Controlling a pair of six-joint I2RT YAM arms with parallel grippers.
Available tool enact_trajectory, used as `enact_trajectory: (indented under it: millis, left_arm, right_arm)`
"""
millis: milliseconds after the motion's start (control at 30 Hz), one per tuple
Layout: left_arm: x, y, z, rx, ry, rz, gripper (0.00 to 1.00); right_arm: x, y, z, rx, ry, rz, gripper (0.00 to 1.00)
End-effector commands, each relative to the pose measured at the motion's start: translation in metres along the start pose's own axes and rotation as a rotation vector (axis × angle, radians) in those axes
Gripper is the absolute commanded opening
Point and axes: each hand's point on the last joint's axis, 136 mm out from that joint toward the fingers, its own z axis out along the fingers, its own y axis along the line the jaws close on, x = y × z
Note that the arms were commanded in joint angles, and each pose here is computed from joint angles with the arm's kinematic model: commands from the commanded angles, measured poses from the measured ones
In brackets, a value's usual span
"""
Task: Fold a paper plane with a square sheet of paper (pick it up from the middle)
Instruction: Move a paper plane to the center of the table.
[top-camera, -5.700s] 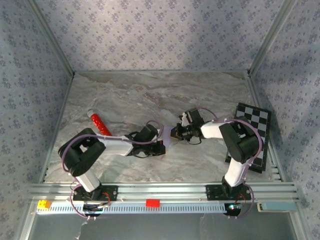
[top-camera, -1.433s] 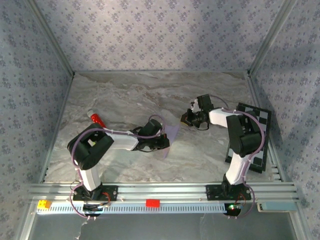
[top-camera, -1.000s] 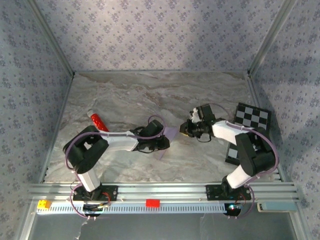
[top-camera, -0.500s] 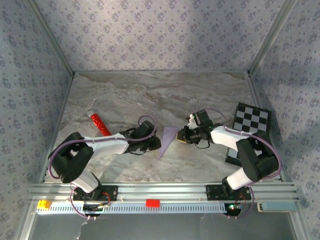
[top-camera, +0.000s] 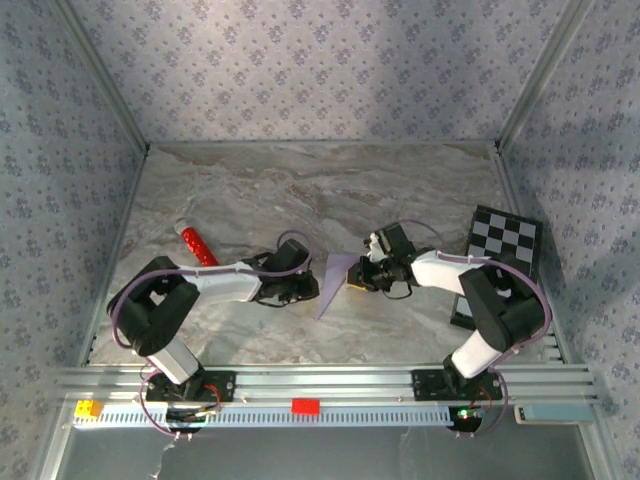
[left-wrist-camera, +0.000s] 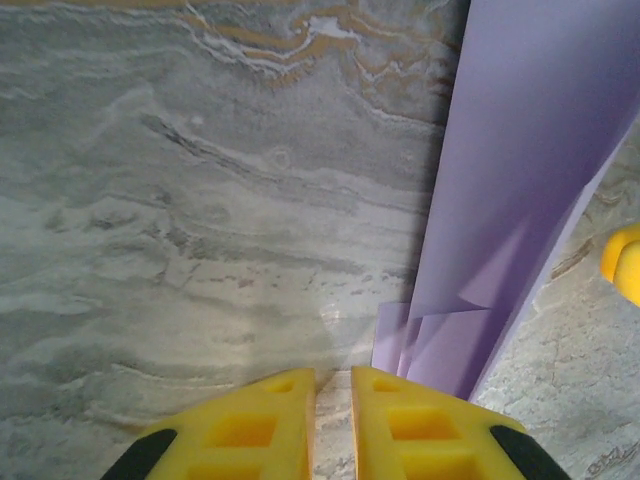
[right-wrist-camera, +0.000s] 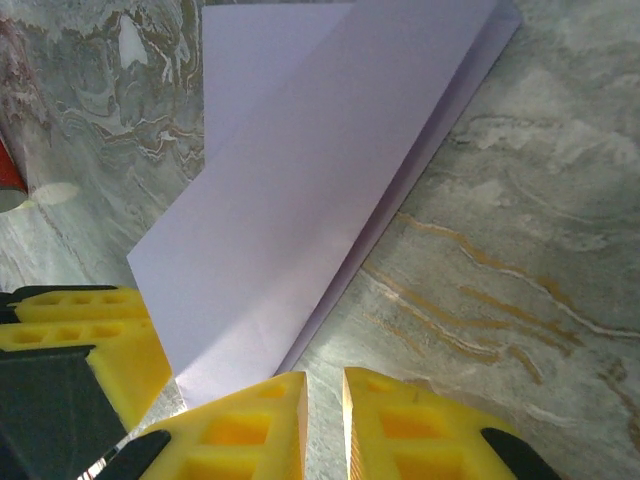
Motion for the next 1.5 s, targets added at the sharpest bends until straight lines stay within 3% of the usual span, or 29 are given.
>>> enact_trajectory:
  millis: [0, 733, 1033, 1467]
  left_arm:
    - [-0.006, -0.018, 0.001, 0.063, 0.008, 0.026, 0.17]
    - [0.0, -0.032, 0.008, 0.169, 0.04, 0.028, 0.25]
    - [0.008, -0.025, 0.015, 0.126, 0.078, 0.033, 0.35]
    - [0.008, -0.027, 0.01, 0.072, 0.069, 0.077, 0.39]
  right_arm:
    - [-0.004, 0.004, 0.005, -0.001, 0.003, 0.01, 0.18]
    - [0.003, -0.001, 0.014, 0.001, 0.032, 0.019, 0.18]
    - [0.005, -0.001, 0.017, -0.004, 0.042, 0.022, 0.18]
    - [0.006, -0.002, 0.019, -0.002, 0.046, 0.023, 0.18]
